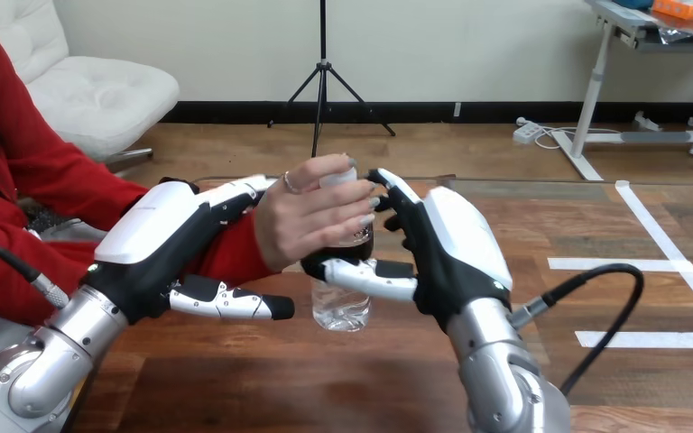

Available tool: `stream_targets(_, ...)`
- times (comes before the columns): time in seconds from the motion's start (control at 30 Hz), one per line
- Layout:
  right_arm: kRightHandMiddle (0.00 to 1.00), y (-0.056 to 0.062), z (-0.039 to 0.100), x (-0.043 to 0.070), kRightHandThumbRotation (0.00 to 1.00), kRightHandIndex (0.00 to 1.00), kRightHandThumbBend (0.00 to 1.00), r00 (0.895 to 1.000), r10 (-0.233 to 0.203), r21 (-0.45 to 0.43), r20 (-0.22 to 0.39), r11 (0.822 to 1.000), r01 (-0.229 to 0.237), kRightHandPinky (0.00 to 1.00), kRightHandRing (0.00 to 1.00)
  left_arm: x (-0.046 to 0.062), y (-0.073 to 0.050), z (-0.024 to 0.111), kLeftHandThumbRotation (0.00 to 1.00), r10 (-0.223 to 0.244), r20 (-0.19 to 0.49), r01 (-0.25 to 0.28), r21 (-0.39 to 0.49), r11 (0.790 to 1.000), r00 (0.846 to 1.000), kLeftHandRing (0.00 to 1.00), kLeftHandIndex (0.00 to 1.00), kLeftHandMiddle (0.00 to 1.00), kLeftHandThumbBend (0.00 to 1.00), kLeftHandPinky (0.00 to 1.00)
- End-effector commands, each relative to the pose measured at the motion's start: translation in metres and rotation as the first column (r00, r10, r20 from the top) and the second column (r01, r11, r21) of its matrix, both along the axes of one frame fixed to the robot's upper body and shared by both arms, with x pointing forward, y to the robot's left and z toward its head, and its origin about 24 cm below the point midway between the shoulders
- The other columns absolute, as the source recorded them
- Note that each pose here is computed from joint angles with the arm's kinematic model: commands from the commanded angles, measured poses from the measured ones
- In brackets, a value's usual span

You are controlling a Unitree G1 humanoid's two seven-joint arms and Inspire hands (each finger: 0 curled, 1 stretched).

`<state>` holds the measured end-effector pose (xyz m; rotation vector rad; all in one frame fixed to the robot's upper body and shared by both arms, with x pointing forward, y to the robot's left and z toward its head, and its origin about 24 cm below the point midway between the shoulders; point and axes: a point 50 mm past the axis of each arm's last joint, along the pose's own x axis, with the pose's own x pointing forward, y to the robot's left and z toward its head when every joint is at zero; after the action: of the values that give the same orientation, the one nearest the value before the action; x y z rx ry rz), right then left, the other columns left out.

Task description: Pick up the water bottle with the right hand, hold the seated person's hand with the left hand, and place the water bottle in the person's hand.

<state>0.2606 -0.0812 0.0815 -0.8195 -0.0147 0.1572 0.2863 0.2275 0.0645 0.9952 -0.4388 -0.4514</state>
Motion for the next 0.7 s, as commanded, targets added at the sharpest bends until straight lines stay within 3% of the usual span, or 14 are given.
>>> stream_targets(0.0, 0.84, -0.006, 0.016, 0.002, 0.66, 0.92, 1.0, 0.998, -0.005, 0.025, 0.06, 1.0, 0.003, 0.7, 0.79, 0.003, -0.006, 0.012, 0.64, -0.034, 0.064, 0.034, 0.001, 0.999, 0.997, 0.97, 1.0, 0.99, 1.0, 0.88)
stream_targets(0.3, 0.85, -0.013, 0.01, -0.001, 0.67, 0.93, 1.0, 1.0, -0.012, 0.024, 0.029, 1.0, 0.011, 0.72, 0.79, 0.001, -0.004, 0.01, 0.7, -0.034, 0.084, 0.033, 0.014, 0.999, 0.996, 1.0, 1.0, 1.0, 1.0, 0.95)
stream_targets(0.67, 0.87, -0.022, 0.002, -0.005, 0.67, 0.94, 1.0, 1.0, -0.02, 0.047, 0.006, 0.999, 0.019, 0.76, 0.83, -0.004, -0.003, 0.006, 0.75, -0.037, 0.083, 0.04, -0.038, 0.998, 0.996, 1.0, 1.0, 1.0, 1.0, 0.99)
